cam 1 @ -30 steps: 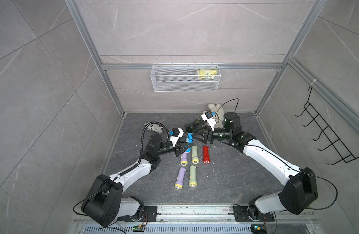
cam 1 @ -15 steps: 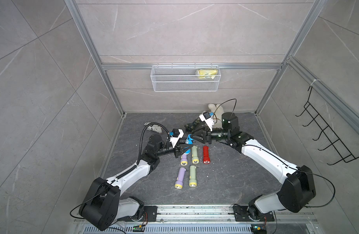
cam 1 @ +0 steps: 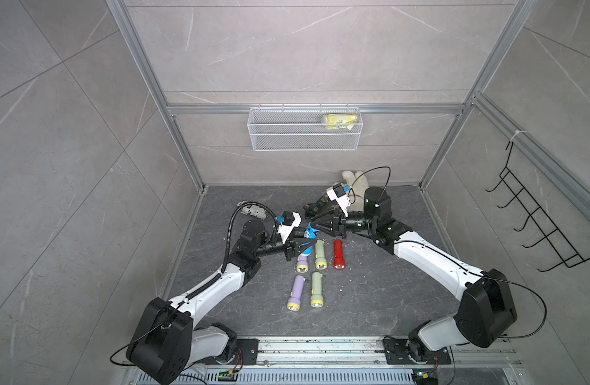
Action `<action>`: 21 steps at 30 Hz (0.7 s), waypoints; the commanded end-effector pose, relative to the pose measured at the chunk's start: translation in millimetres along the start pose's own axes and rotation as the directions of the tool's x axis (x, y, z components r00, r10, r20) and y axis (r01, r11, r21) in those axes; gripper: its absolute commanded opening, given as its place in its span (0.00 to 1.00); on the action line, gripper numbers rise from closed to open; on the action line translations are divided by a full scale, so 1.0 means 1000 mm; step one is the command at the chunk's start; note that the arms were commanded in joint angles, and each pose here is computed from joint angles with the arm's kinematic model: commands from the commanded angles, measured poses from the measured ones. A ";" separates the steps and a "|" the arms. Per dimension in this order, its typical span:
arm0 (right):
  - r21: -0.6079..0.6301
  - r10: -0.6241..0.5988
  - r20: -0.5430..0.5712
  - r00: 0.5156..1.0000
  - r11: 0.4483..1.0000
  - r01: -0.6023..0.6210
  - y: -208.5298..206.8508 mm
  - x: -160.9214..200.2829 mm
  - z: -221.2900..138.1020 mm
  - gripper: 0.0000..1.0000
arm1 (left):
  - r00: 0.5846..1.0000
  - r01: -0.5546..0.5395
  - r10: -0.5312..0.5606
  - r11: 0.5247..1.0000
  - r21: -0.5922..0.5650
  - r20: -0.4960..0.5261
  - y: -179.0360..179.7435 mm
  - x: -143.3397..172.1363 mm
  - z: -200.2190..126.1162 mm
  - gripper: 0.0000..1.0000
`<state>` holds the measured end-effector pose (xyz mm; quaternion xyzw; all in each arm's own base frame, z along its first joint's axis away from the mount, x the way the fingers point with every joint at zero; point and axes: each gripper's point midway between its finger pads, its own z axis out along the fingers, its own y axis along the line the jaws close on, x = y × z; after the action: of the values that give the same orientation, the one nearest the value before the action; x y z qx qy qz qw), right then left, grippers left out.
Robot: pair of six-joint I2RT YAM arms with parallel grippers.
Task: Close the plug at the bottom of the flashlight
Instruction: Close the plug of the flashlight.
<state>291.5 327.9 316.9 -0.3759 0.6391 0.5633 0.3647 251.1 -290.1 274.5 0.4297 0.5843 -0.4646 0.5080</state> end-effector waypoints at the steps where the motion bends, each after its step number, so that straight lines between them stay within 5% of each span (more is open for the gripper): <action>1: 0.058 0.084 -0.029 0.996 0.995 -0.082 -0.021 0.029 0.005 0.37 | 0.943 -0.291 0.249 0.938 0.187 0.222 -0.056 -0.086 -0.011 0.00; 11: 0.069 0.098 -0.048 0.994 0.993 -0.095 -0.024 0.044 0.003 0.33 | 0.948 -0.266 0.208 0.935 0.236 0.242 -0.053 -0.088 -0.007 0.00; 21: 0.071 0.107 -0.050 0.993 0.992 -0.103 -0.028 0.052 0.004 0.17 | 0.945 -0.272 0.222 0.940 0.205 0.239 -0.048 -0.089 -0.005 0.00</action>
<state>289.1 324.7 314.5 -0.3779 0.6248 0.5619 0.3888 238.6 -298.3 271.1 0.4352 0.5729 -0.5277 0.4515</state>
